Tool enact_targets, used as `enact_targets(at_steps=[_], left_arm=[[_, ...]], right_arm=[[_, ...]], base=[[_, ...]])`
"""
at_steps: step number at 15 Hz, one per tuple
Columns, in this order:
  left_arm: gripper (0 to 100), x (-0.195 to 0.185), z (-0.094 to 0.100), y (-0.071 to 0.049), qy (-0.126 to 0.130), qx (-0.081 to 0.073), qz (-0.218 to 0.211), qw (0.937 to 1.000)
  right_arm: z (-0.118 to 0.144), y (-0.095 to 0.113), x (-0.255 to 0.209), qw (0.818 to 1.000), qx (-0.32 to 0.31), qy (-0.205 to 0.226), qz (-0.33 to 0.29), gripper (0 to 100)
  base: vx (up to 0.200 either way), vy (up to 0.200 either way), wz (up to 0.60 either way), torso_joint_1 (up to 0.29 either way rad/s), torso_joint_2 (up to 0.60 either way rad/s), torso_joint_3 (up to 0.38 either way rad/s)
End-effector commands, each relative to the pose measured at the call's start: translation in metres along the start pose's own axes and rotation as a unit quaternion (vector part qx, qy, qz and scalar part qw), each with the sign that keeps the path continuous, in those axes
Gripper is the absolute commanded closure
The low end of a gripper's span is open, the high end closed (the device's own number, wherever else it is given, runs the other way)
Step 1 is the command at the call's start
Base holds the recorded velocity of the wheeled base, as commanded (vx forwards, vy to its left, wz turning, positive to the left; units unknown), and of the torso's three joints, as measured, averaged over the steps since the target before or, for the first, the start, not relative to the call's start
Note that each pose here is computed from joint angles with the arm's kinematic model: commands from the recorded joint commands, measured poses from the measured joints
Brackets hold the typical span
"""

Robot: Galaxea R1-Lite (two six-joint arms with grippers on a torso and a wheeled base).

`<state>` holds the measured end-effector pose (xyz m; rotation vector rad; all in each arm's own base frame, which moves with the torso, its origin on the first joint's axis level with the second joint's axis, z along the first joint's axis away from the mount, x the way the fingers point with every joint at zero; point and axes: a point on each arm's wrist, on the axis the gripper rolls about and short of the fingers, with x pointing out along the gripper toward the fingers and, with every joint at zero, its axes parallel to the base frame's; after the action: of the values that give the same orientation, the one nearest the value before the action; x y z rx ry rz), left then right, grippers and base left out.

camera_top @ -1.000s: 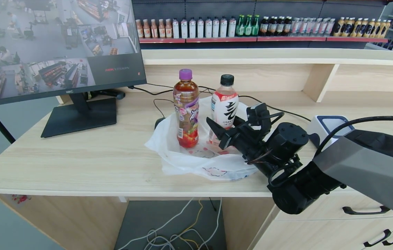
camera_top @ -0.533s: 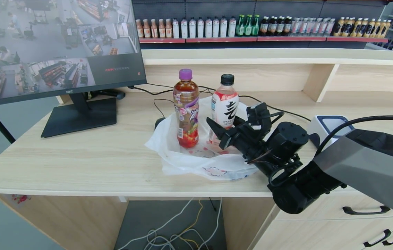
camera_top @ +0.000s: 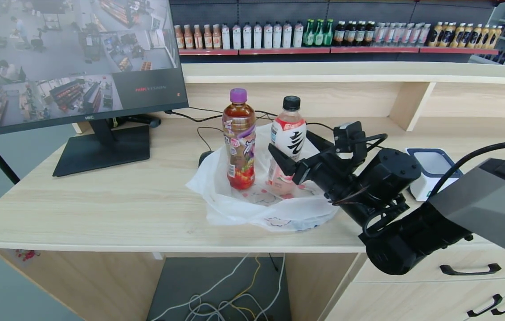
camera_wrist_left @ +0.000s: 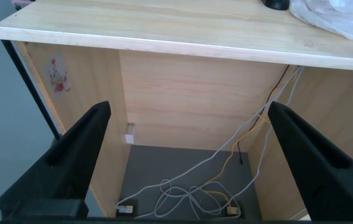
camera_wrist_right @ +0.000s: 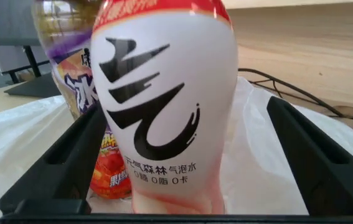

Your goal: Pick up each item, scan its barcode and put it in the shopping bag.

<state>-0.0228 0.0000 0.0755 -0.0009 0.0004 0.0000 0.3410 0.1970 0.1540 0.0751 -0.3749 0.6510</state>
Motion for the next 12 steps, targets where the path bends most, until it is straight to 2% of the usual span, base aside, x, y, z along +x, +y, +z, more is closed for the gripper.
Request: enact_targets(at_steps=[1, 6, 10, 12], left_arm=[[0, 0.000, 0.000, 0.000, 0.000, -0.001, 0.000, 1.0000], [0, 0.000, 0.000, 0.000, 0.000, -0.001, 0.000, 1.0000], [0, 0.000, 0.000, 0.000, 0.000, -0.001, 0.000, 1.0000], [0, 0.000, 0.000, 0.000, 0.000, -0.001, 0.000, 1.0000]], right_arm=[[0.025, 0.008, -0.018, 1.000, -0.003, -0.001, 0.007, 0], [0.036, 0.040, -0.081, 0.996, 0.000, 0.072, 0.046, 0], [0.041, 0.057, -0.085, 0.995, 0.005, 0.067, 0.073, 0], [0.043, 0.056, -0.086, 0.995, 0.004, 0.066, 0.071, 0]], base=[[0.000, 0.000, 0.00, 0.000, 0.00, 0.000], [0.000, 0.000, 0.00, 0.000, 0.00, 0.000], [0.000, 0.000, 0.00, 0.000, 0.00, 0.000], [-0.200, 0.000, 0.00, 0.000, 0.00, 0.000]])
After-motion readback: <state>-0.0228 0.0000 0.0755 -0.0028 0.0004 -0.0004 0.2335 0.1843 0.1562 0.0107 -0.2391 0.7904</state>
